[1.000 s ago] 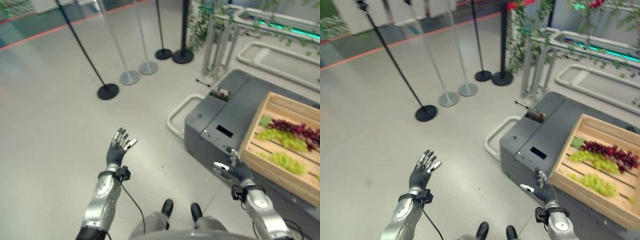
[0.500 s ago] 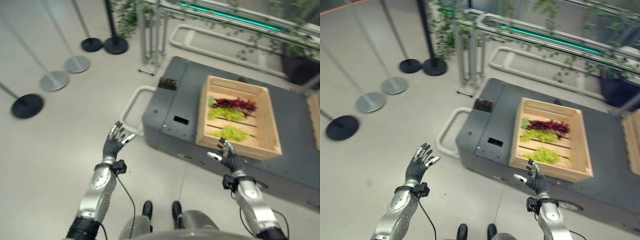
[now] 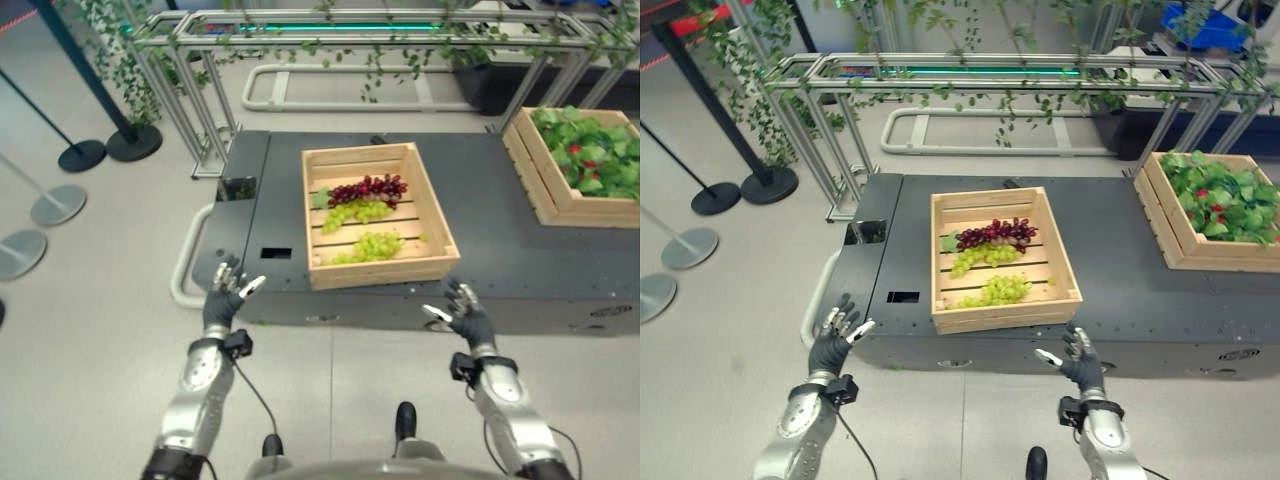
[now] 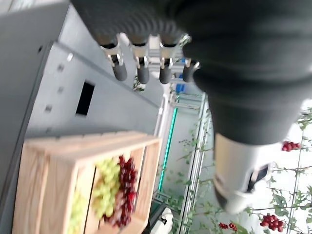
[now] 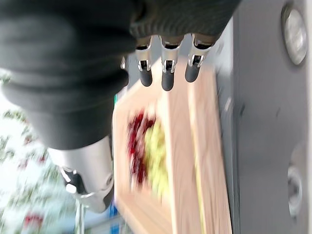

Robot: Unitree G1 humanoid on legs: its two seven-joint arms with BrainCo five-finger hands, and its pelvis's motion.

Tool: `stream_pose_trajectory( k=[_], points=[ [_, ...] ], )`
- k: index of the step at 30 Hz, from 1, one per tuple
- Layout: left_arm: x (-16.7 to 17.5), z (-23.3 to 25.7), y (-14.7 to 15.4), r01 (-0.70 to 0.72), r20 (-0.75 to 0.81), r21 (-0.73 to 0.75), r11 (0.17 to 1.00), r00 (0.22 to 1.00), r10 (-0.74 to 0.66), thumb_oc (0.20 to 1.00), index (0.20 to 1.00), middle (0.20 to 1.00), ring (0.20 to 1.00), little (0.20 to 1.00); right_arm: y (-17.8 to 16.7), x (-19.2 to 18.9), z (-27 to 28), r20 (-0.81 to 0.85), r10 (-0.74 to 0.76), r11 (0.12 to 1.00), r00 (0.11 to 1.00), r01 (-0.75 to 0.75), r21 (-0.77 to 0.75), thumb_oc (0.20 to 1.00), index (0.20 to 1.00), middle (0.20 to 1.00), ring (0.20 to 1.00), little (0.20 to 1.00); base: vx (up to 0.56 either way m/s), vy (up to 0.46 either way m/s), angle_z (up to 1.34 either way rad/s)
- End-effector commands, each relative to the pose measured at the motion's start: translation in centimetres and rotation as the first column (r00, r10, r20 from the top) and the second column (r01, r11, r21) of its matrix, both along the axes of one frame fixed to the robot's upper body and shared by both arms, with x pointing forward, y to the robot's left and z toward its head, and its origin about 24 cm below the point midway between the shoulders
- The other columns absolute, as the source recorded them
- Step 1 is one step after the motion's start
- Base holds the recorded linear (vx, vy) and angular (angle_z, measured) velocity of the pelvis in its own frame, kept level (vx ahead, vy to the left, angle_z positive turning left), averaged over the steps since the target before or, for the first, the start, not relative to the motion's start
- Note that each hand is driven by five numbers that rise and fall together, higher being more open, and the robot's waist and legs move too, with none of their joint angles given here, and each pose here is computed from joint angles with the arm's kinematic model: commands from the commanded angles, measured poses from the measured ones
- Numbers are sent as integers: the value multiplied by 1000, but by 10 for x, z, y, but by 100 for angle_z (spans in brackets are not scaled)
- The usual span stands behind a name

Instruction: Pick up the fruits from the basket on one side to the basket on the other side

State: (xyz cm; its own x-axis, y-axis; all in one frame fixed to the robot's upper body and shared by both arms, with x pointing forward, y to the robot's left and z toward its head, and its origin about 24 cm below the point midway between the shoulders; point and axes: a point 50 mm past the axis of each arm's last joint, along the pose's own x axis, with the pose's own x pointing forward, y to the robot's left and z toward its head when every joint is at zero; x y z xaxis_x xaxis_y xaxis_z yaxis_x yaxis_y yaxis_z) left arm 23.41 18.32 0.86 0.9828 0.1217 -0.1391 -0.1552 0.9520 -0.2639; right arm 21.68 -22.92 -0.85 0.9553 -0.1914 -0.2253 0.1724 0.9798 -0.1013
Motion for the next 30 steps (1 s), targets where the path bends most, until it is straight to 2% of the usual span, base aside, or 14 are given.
stream_pose_trajectory(
  k=[1,12,18,30],
  points=[
    [12,28,8,-5,141,-8,1000,990,6,1000,1000,1000,1000,1000,7,14,37,181,54,999,982,-53,-7,1000,1000,1000,1000,1000,-36,-194,-23],
    [10,26,4,-4,133,-72,997,991,13,1000,1000,1000,1000,1000,3,18,42,175,90,995,980,-82,-53,1000,1000,1000,1000,1000,119,-222,-23],
    [7,20,3,-35,99,-91,995,994,44,1000,1000,1000,1000,1000,1,18,38,157,73,995,985,-61,-80,1000,1000,1000,1000,1000,224,68,-28],
    [6,26,18,-9,103,76,997,995,1,1000,1000,1000,1000,1000,18,20,35,135,125,988,983,-111,-109,1000,1000,1000,1000,1000,159,208,2]
  ],
)
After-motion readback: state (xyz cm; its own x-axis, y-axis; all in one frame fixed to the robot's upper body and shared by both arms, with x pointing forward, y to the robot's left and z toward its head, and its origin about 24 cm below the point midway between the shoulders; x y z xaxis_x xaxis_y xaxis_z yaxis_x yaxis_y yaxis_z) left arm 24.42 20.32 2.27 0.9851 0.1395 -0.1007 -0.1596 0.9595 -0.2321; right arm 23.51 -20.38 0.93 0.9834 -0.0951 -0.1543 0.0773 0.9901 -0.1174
